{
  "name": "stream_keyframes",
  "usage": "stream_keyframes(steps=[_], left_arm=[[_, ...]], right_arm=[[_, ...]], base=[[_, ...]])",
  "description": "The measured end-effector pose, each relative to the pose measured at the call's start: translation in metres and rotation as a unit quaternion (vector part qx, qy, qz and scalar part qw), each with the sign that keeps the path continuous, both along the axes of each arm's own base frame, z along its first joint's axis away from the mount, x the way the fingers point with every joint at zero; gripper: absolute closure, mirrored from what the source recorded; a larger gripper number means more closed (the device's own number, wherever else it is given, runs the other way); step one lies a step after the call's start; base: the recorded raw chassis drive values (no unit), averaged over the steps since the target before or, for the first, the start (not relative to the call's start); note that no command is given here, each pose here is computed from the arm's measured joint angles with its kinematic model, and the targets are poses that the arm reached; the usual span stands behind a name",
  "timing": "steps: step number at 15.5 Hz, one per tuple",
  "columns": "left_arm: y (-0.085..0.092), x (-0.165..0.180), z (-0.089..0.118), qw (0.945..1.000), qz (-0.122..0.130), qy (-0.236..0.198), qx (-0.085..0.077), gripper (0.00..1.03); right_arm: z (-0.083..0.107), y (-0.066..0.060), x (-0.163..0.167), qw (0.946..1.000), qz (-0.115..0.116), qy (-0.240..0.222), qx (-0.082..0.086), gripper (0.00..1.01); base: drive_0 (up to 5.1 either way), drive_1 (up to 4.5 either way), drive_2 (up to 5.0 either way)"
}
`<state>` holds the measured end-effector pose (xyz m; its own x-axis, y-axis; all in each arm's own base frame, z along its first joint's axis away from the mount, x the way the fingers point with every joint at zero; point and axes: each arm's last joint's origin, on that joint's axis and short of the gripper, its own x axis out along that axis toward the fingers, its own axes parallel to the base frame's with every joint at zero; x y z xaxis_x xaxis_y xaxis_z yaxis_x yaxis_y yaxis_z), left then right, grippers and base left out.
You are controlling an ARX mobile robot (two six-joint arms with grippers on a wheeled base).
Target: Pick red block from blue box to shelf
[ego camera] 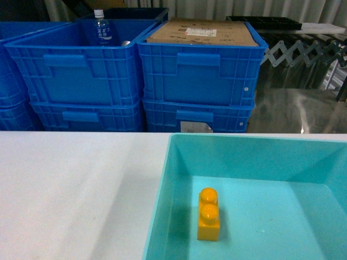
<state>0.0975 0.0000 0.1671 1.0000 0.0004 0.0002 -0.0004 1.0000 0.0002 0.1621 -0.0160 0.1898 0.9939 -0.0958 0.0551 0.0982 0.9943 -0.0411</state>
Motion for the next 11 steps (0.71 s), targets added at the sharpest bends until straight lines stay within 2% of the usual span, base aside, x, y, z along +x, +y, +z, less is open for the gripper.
stream_keyframes(steps=[3,11], left_arm=[[0.0000,0.0000,0.0000,1.0000,0.000,0.000,0.000,0.05],[0.0000,0.0000,0.0000,1.0000,0.000,0.000,0.000,0.05]], right_arm=[[-0.0035,0.0027,-0.0095,0.9999,-0.002,-0.006,0.009,0.75],[-0.0014,0.0028,-0.0112,0.9998,0.004,-0.016,0.006,0.75]], base=[[0.0,0.00,0.0],[0.0,0.00,0.0]])
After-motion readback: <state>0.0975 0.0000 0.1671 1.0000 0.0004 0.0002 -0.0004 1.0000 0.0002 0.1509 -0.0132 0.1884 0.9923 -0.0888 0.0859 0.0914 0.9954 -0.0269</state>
